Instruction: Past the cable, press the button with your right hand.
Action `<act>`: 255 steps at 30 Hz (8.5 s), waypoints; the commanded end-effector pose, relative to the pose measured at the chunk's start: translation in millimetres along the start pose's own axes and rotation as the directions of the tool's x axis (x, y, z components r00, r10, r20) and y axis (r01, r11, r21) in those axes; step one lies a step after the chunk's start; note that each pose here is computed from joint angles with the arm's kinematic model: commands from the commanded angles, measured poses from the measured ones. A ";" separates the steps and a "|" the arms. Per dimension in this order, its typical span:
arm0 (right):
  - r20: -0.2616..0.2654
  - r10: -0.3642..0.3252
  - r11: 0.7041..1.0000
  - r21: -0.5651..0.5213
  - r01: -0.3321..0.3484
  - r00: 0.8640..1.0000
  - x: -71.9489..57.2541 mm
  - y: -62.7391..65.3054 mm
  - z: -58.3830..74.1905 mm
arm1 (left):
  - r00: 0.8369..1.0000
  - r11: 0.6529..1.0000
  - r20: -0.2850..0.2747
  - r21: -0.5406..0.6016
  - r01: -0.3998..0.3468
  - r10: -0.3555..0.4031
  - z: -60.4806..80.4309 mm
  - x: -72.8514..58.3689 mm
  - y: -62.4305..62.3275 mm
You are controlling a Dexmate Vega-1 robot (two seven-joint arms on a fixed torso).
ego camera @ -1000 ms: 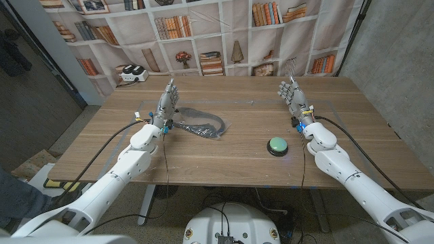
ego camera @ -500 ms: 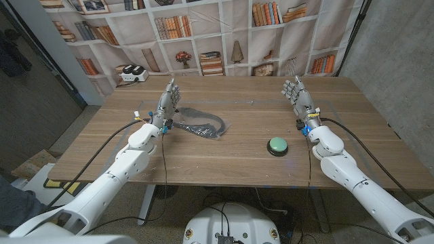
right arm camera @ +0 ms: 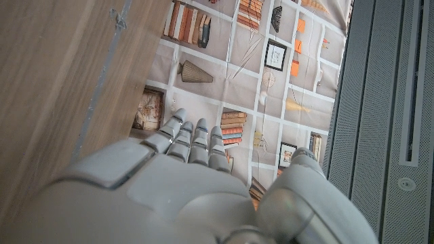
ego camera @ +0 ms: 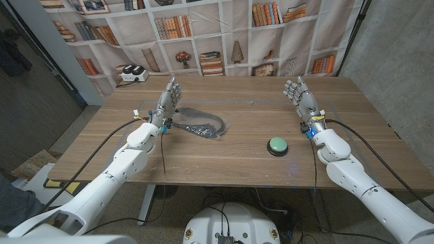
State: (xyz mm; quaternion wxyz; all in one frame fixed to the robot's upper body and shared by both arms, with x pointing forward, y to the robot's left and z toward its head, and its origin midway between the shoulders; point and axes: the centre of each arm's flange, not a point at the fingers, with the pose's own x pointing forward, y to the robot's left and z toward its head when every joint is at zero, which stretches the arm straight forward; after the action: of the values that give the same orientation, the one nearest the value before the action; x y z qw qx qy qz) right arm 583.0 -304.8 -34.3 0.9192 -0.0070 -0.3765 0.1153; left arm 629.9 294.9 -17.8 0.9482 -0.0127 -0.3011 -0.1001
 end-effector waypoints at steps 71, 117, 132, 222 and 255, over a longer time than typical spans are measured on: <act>0.111 0.062 0.955 -0.294 -0.026 0.992 -113.7 38.2 49.4 | 0.999 0.995 -0.029 0.099 0.034 -0.031 6.2 10.0 -16.2; 0.141 0.041 0.719 -0.691 0.069 0.989 -151.3 49.8 57.2 | 0.998 0.992 -0.025 0.118 0.053 -0.050 11.5 20.4 -19.2; 0.142 0.064 0.586 -0.806 0.077 0.988 -155.5 61.7 55.6 | 0.997 0.991 -0.031 0.111 0.078 -0.075 8.8 29.5 -17.6; -0.069 0.128 0.262 -0.960 -0.100 0.989 -159.9 81.9 22.7 | 0.989 0.982 0.049 0.132 0.134 -0.141 27.2 19.7 -30.6; -0.157 0.102 0.205 -0.963 -0.175 0.982 -161.2 83.4 -3.9 | 0.987 0.982 0.062 0.127 0.142 -0.151 30.9 21.3 -29.8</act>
State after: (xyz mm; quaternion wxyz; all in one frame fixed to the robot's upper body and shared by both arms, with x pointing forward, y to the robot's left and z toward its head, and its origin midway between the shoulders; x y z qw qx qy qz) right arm 454.0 -259.2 -152.2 0.7139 -0.6024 -0.3516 -0.0620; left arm 623.0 262.6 17.2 0.9259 0.0618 -0.3415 -0.1492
